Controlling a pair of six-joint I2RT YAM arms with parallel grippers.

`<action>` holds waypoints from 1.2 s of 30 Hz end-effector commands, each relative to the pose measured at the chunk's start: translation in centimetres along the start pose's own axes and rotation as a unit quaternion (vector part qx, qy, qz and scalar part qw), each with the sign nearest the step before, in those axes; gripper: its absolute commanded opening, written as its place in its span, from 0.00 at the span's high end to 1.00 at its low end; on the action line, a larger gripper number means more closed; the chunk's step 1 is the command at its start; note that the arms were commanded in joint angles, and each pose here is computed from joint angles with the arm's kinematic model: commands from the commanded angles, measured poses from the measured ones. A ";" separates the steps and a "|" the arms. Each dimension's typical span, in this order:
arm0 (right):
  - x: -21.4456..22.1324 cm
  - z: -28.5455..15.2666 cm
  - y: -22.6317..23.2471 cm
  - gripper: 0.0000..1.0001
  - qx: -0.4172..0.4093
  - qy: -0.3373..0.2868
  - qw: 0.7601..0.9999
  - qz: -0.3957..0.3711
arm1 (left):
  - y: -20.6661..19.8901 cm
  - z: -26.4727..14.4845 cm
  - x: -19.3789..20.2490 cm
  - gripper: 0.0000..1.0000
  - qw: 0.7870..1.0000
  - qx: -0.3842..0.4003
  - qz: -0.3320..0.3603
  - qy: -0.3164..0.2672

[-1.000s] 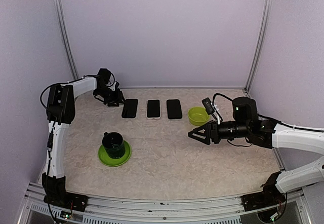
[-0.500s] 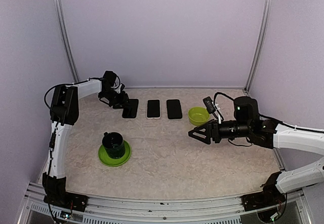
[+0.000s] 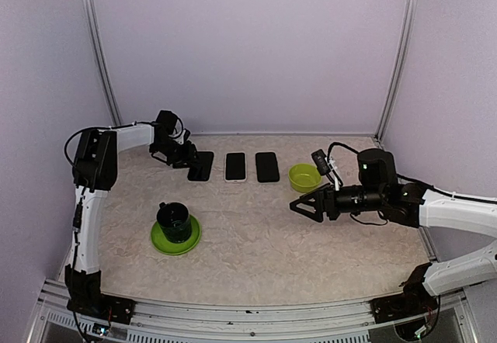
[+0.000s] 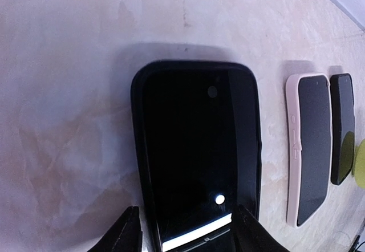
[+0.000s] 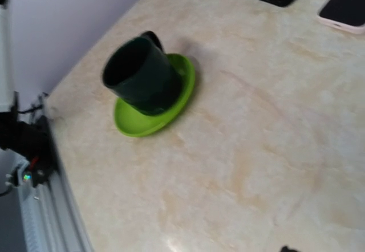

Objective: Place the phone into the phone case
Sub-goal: Reset both arms

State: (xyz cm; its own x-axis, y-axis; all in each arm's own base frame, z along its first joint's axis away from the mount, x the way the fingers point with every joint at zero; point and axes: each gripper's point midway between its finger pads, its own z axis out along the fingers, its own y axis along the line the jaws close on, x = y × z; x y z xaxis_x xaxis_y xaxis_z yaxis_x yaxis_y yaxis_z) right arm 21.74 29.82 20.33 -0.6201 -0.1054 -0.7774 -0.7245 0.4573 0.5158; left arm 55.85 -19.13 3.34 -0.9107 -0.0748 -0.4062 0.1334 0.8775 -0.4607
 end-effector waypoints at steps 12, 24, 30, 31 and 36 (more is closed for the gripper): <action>-3.7 -5.2 -4.6 0.00 0.193 -0.068 0.978 -0.041 | -4.9 -15.2 -1.8 0.02 0.993 -0.002 0.005 -0.118; -4.4 -9.6 -10.8 0.00 0.352 -0.079 0.932 -0.022 | -10.7 -25.9 5.3 0.01 0.971 -0.008 0.097 -0.218; -6.2 -12.4 -11.5 0.00 0.392 -0.112 0.912 -0.033 | -9.9 -30.4 8.5 0.01 0.951 -0.012 0.108 -0.289; -6.5 -13.0 -11.5 0.00 0.398 -0.119 0.909 -0.034 | -9.8 -31.1 9.1 0.01 0.947 -0.010 0.113 -0.302; -6.6 -14.5 -11.6 0.00 0.424 -0.111 0.898 -0.036 | -8.5 -33.2 11.4 0.01 0.930 -0.023 0.122 -0.347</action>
State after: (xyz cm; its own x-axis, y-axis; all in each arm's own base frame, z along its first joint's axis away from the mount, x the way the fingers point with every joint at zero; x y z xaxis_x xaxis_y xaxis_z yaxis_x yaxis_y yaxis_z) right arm 29.73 14.02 22.84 -0.4626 -0.0152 -0.8865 -0.2627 0.9573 0.1207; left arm 32.07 -13.16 27.68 -0.4890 -0.1417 -0.8607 0.2831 0.9075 -0.3102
